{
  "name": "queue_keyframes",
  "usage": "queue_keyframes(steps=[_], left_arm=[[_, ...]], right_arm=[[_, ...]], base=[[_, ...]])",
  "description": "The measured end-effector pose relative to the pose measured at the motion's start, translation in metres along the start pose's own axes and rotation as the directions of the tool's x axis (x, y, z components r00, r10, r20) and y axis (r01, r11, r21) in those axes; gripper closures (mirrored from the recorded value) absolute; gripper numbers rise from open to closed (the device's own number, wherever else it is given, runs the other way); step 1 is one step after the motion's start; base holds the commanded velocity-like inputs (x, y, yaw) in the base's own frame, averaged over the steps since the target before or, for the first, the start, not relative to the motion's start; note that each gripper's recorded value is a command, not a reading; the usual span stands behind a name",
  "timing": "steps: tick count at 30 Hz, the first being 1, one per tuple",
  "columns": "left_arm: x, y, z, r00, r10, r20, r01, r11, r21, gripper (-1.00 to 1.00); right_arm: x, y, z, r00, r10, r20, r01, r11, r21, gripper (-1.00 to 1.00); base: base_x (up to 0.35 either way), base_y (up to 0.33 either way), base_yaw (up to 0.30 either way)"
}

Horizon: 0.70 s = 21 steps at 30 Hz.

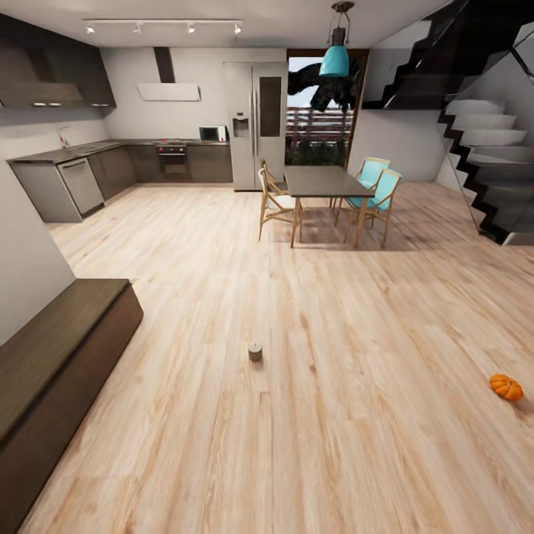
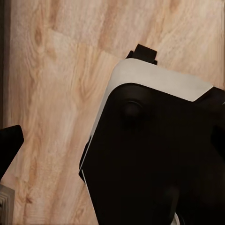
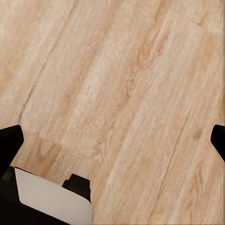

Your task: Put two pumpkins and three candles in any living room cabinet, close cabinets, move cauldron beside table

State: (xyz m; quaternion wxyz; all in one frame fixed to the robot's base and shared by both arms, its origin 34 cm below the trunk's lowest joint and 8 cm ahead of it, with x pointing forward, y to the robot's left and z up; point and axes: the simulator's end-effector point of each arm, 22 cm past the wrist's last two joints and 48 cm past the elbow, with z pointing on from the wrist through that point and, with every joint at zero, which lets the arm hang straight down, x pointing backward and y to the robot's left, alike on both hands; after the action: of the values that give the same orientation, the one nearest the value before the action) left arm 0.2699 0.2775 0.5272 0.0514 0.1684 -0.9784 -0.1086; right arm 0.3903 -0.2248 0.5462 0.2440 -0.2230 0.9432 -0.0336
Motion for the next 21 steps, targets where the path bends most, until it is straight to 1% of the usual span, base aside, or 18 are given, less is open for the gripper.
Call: queue_keyframes(steps=[4, 7, 21], left_arm=[[0.0001, 0.0003, 0.0000, 1.000, 0.000, 0.000, 0.000, 1.000, -0.001, -1.00], [0.0003, 0.0007, 0.0001, 1.000, 0.000, -0.001, 0.000, 1.000, -0.002, -1.00], [0.0000, 0.0017, 0.0003, 1.000, 0.000, 0.000, 0.000, 1.000, -0.003, -1.00]], right_arm=[[0.0000, -0.0001, 0.0000, 1.000, 0.001, 0.000, -0.001, 1.000, 0.000, -1.00], [0.0001, -0.0001, 0.0000, 1.000, 0.001, 0.000, -0.001, 1.000, 0.000, -1.00], [0.0001, -0.0001, 0.0000, 1.000, 0.001, 0.000, -0.001, 1.000, 0.000, -1.00]], base=[[0.320, 0.000, 0.000], [0.309, 0.000, 0.136], [0.305, 0.000, 0.275]])
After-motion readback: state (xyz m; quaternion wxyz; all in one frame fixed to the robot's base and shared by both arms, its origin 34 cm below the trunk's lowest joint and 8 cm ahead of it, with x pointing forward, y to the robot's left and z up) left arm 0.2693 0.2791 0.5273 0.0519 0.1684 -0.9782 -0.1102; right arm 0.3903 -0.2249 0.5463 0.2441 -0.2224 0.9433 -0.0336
